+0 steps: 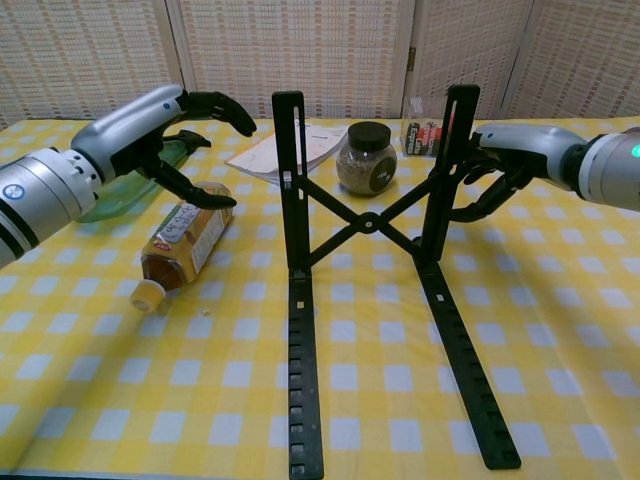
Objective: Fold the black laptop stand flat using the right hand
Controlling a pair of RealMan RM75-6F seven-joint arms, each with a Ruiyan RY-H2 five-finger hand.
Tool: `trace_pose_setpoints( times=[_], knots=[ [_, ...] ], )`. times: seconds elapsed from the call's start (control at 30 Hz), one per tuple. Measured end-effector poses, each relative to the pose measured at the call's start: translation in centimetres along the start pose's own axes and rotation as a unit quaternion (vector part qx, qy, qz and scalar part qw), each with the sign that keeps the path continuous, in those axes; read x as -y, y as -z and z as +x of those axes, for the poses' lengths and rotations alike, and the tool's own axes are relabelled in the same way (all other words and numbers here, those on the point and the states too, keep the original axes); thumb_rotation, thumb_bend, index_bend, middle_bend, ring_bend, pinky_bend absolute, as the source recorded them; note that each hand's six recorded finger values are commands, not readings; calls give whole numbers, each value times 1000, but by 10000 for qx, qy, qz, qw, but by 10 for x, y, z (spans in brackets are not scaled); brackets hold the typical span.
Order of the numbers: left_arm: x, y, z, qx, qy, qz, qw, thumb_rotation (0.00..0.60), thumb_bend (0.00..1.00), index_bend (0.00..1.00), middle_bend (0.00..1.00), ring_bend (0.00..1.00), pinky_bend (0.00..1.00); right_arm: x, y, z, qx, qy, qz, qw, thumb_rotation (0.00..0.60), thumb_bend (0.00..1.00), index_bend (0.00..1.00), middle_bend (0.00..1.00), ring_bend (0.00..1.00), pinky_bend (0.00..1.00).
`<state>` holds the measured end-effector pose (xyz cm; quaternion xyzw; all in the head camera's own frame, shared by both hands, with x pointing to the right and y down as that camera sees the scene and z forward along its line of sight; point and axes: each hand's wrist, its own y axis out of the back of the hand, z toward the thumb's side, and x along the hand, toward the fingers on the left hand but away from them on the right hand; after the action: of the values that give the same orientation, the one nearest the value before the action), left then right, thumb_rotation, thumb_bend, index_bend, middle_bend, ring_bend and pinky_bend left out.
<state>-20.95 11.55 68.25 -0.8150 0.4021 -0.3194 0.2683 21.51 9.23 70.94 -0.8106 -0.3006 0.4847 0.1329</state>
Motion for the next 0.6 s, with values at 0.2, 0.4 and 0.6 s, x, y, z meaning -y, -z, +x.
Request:
trace_pose_setpoints(
  times=[0.2,0.4,0.6],
  knots=[
    [0,2,-1,-19,-10,-25,10000,600,135,322,299,164,0,2,-2,-4,44,38,8,10000,600,329,511,237,227,152],
    [1,5,-1,-38,-18,-42,10000,600,135,322,297,160,0,2,0,-6,107,77,-9,9999,600,330,541,251,233,153],
    [1,6,-1,-36,-21,-50,10000,600,135,322,296,156,0,2,0,-9,124,99,-45,9999,600,330,578,269,241,159]
  ],
)
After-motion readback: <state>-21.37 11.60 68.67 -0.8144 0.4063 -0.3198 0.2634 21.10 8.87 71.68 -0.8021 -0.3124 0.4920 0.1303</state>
